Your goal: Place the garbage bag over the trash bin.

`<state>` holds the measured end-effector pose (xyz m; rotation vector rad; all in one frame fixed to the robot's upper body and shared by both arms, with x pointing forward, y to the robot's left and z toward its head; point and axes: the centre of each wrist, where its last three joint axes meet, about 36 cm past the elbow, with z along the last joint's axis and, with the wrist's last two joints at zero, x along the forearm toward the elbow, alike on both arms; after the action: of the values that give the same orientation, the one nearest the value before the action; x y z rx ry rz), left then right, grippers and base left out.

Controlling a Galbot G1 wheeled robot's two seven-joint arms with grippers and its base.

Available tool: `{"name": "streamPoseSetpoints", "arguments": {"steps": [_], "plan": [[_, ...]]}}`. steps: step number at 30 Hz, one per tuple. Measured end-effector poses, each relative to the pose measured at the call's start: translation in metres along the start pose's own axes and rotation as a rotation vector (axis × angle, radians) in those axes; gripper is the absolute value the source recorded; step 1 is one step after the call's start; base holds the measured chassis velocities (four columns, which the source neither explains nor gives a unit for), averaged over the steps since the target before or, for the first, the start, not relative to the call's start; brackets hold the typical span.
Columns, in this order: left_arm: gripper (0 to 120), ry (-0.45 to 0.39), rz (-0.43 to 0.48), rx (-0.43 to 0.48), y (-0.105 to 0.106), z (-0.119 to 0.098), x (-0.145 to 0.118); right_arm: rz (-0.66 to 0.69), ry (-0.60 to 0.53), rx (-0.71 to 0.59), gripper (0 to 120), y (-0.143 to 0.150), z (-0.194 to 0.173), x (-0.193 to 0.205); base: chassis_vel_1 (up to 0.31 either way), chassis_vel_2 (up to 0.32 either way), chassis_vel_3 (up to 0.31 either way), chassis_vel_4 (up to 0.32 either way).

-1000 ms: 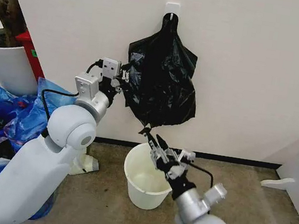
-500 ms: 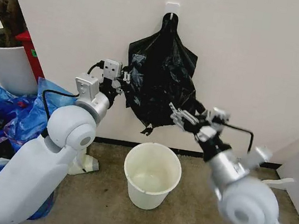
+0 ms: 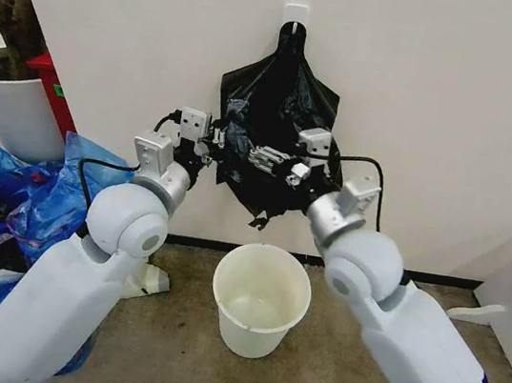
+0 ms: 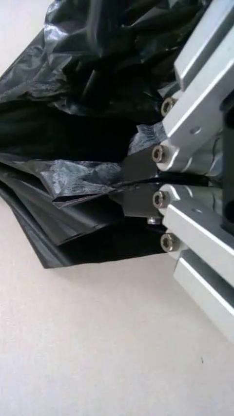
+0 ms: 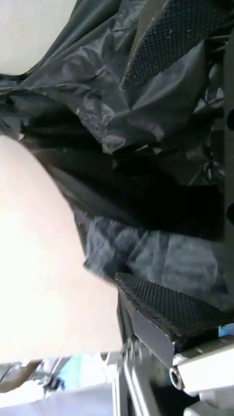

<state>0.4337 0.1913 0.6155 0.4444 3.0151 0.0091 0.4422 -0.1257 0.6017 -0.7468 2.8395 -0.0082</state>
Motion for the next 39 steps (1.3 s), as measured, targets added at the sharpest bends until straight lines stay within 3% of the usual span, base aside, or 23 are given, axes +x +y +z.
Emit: {"name": "streamPoseSetpoints", "arguments": {"steps": [5, 9, 16, 21, 25, 30, 34, 39], "plan": [[0, -0.002, 0.0, 0.001, 0.0, 0.0, 0.004, 0.052, 0.046, 0.058, 100, 0.003, -0.011, -0.015, 0.0, 0.0, 0.0, 0.0], [0, -0.005, 0.004, -0.001, 0.0, -0.001, 0.008, 0.058, 0.065, 0.195, 100, 0.003, -0.017, -0.025, 0.0, 0.0, 0.0, 0.0], [0, -0.009, 0.008, -0.004, 0.0, -0.002, 0.014, 0.073, 0.119, 0.318, 100, 0.001, -0.016, -0.031, 0.0, 0.0, 0.0, 0.0], [0, -0.013, 0.015, -0.009, -0.001, -0.004, 0.016, 0.091, 0.132, 0.361, 98, -0.003, -0.014, -0.034, 0.0, 0.0, 0.0, 0.0], [0, -0.016, 0.017, -0.011, -0.001, -0.005, 0.018, 0.107, 0.146, 0.368, 88, -0.005, -0.012, -0.036, 0.0, 0.0, 0.0, 0.0], [0, -0.02, 0.022, -0.011, -0.001, -0.006, 0.019, 0.159, 0.172, 0.373, 65, -0.009, -0.004, -0.04, 0.0, 0.0, 0.0, 0.0], [0, -0.025, 0.027, -0.011, -0.002, -0.007, 0.02, 0.19, 0.18, 0.377, 55, -0.015, 0.002, -0.041, 0.0, 0.0, 0.0, 0.0], [0, -0.043, 0.03, -0.003, -0.003, -0.007, 0.023, 0.225, 0.186, 0.371, 34, -0.025, 0.014, -0.039, 0.0, 0.0, 0.0, 0.0]]}}
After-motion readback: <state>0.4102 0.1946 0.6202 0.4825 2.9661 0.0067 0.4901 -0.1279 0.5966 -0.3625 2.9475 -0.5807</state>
